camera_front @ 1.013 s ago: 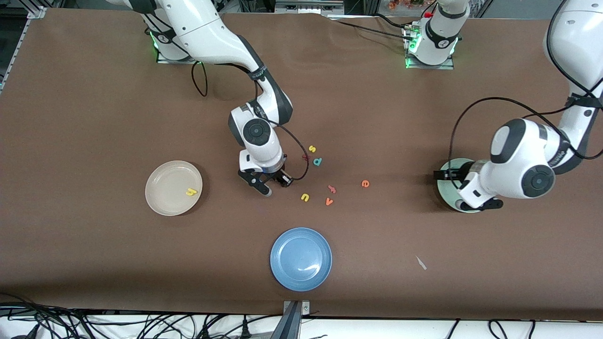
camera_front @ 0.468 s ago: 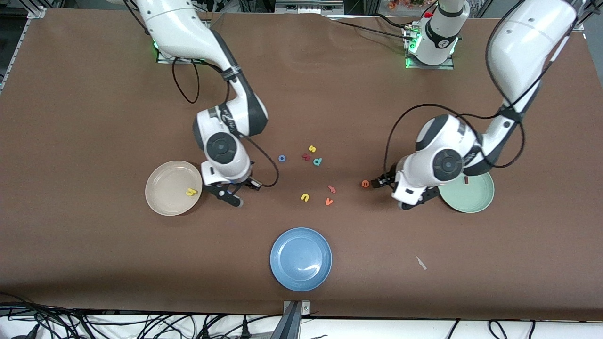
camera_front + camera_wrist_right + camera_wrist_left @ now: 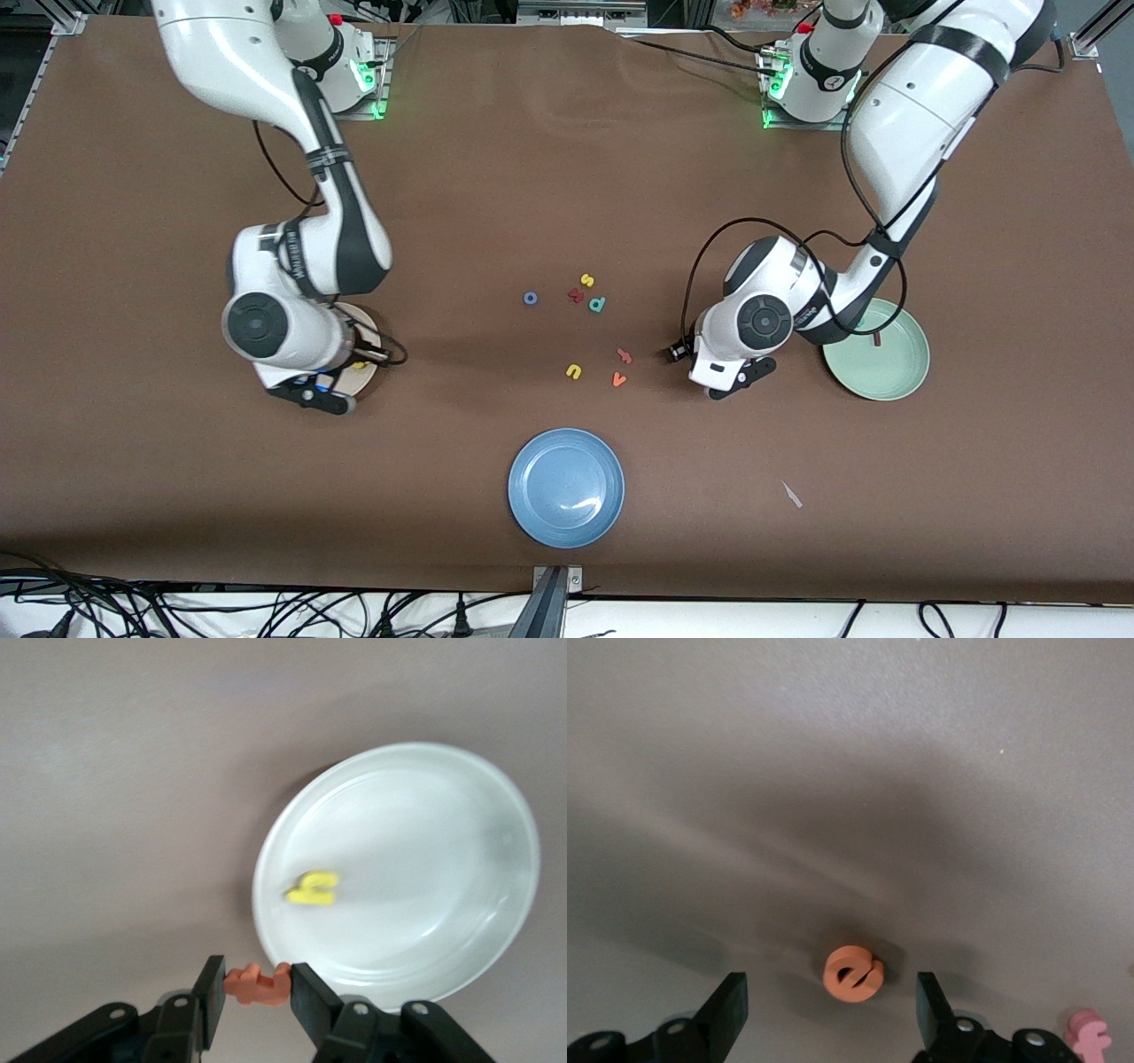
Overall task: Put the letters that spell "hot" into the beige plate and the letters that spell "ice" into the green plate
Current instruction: 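Drop the orange letter on the white plate while the left gripper grasps orange e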
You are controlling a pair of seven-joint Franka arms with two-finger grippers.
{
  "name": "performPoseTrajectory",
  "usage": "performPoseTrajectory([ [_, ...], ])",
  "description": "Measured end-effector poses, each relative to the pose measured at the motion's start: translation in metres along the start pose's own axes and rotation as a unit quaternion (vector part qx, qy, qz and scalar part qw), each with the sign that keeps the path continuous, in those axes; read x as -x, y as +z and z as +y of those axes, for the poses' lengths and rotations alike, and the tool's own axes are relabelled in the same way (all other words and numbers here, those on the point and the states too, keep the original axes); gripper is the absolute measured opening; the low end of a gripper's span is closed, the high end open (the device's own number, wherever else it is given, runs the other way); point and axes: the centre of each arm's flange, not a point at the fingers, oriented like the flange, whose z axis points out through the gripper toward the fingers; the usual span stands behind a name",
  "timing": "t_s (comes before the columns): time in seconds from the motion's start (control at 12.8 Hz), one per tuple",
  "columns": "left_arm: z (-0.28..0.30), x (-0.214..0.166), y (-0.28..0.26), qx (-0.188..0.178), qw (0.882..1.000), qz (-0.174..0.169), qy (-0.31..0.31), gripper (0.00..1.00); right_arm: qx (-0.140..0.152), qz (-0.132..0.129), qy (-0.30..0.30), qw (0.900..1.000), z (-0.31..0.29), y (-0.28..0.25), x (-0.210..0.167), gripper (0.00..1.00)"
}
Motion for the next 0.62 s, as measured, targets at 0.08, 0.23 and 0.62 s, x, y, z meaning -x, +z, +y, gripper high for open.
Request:
performPoseTrajectory([
  [0.08,0.001,-0.001,0.001,0.002,1.000,0.001,0.000,0.76,-0.001,-0.003,-0.009,1.000,0.010,0.000,-0.004,0.38],
  [0.23,-0.001,-0.005,0.002,0.003,1.000,0.003,-0.004,0.69,0.000,-0.008,-0.020,1.000,0.021,0.003,-0.008,0.38],
  [0.62,0.002,-0.008,-0.001,0.016,1.000,0.010,-0.005,0.37,-0.016,-0.018,-0.009,1.000,0.028,0.006,-0.010,0.75],
])
